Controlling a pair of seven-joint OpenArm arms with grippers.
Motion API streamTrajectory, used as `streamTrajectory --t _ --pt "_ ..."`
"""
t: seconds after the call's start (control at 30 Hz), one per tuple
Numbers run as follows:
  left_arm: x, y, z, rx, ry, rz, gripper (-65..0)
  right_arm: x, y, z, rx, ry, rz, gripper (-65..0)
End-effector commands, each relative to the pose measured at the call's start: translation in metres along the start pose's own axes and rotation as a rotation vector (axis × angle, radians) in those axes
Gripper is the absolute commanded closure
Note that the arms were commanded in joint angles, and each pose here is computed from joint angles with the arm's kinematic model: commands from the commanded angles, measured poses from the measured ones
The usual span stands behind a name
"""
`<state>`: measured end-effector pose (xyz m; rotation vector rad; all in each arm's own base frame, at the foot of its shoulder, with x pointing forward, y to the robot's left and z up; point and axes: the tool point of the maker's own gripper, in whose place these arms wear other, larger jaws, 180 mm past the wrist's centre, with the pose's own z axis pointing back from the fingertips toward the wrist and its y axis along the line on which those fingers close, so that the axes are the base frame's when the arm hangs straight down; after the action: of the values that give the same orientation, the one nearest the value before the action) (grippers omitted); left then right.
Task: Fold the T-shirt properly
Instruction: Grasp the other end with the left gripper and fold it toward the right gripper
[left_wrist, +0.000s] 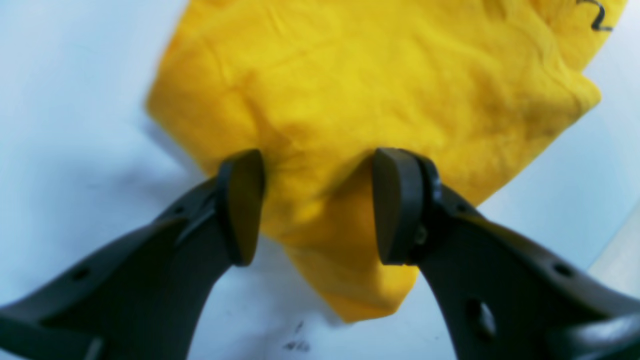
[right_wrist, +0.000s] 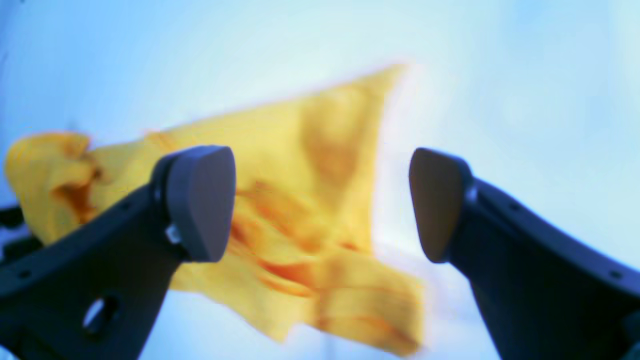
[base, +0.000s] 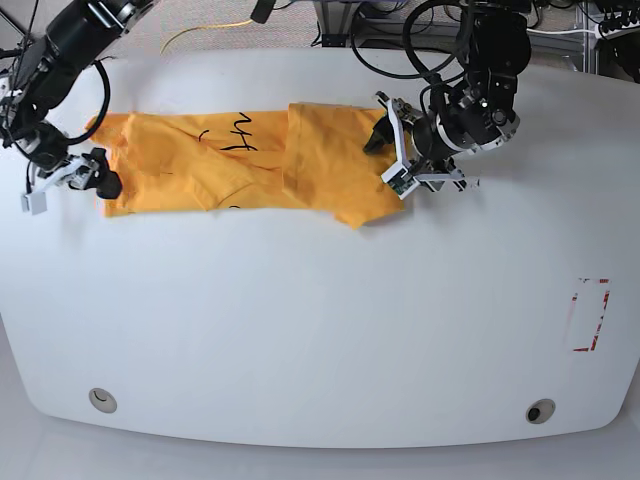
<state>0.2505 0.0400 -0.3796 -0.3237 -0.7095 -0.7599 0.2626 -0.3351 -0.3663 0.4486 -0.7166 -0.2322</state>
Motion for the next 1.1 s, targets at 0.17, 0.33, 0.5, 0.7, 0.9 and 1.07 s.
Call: streamTrajectory --t 0.17,0.33,0.5,0.7,0.9,1.07 --pt "0.008 0.015 -0.011 -0.003 -0.018 0.019 -31.2 0.015 -0.029 0.005 0.004 -0.049 -0.093 -51.7" --pt "0.013 0.016 -0.007 0.006 -0.032 0.009 -31.2 -0.010 -0.025 -0.003 0.017 -0.014 -0.128 -51.7" --pt "0.021 0.018 -0.004 0.017 -0.051 -0.006 -31.2 -0.035 -0.004 -0.012 0.045 0.036 -0.110 -51.7" --pt "0.027 0.013 -0.007 0.009 -0.066 0.005 -31.4 -0.049 0.042 -0.020 0.086 0.058 -0.034 -51.7" --pt "0.027 0.011 -0.009 0.003 -0.064 0.006 -31.7 -0.050 0.061 -0.030 0.123 0.048 -0.016 -36.5" --pt "0.019 0.003 -0.025 -0.036 -0.040 0.060 -31.7 -0.045 0.073 -0.037 0.148 0.055 0.029 -0.5"
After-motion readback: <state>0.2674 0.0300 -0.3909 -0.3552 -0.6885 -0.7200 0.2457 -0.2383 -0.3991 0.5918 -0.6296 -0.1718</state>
